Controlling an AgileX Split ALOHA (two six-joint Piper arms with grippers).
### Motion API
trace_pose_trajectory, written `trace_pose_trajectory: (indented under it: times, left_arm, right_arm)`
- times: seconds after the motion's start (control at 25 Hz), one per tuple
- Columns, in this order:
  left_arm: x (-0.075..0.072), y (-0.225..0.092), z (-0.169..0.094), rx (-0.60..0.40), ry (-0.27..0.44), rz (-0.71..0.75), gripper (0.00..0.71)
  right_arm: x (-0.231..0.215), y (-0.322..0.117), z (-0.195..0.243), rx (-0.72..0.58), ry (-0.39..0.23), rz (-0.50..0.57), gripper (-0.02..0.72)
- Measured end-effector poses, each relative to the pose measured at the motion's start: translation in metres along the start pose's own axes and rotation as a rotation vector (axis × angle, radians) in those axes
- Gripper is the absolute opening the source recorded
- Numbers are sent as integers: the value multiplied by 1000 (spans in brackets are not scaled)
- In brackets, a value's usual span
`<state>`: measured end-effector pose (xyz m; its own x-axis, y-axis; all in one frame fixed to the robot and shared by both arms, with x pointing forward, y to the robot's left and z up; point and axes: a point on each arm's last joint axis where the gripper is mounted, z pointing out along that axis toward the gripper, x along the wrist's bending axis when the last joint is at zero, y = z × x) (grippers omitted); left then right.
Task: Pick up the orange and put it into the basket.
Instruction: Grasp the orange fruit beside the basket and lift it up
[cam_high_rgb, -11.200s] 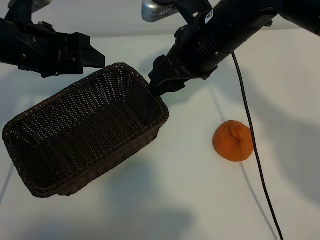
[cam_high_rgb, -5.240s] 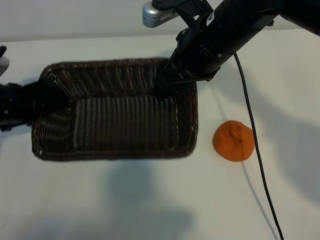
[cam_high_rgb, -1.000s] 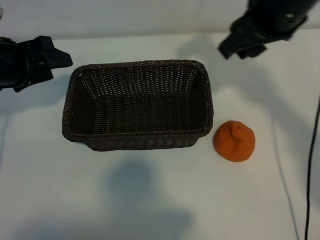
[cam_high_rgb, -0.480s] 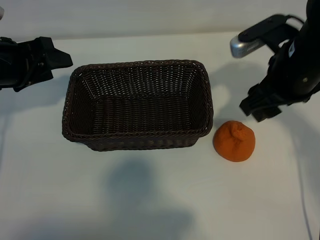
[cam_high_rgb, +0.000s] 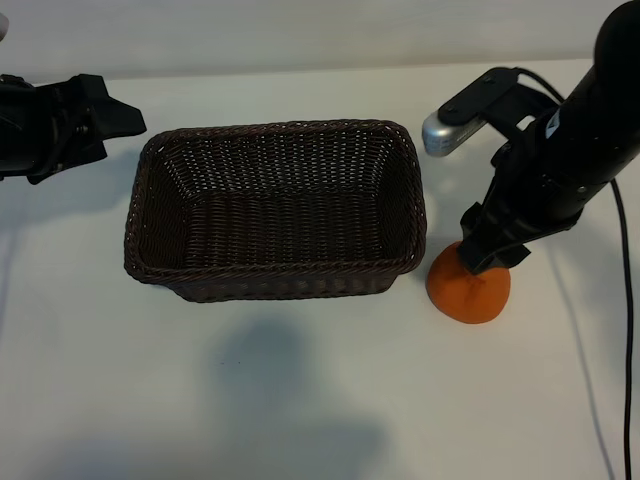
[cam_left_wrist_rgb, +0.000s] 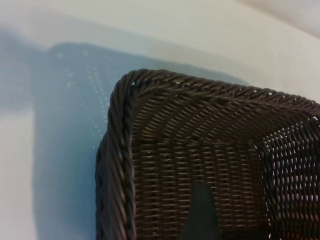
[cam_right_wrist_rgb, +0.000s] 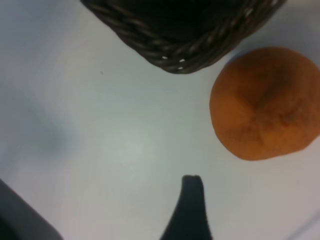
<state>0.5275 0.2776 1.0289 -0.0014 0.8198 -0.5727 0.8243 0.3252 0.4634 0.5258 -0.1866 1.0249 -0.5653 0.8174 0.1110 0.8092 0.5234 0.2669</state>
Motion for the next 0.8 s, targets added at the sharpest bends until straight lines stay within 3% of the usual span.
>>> trace_pose_trajectory:
  times: [0.8]
  left_arm:
    - [-1, -1, 0, 14, -8, 2, 596]
  right_arm:
    - [-21, 15, 77, 47, -20, 13, 595]
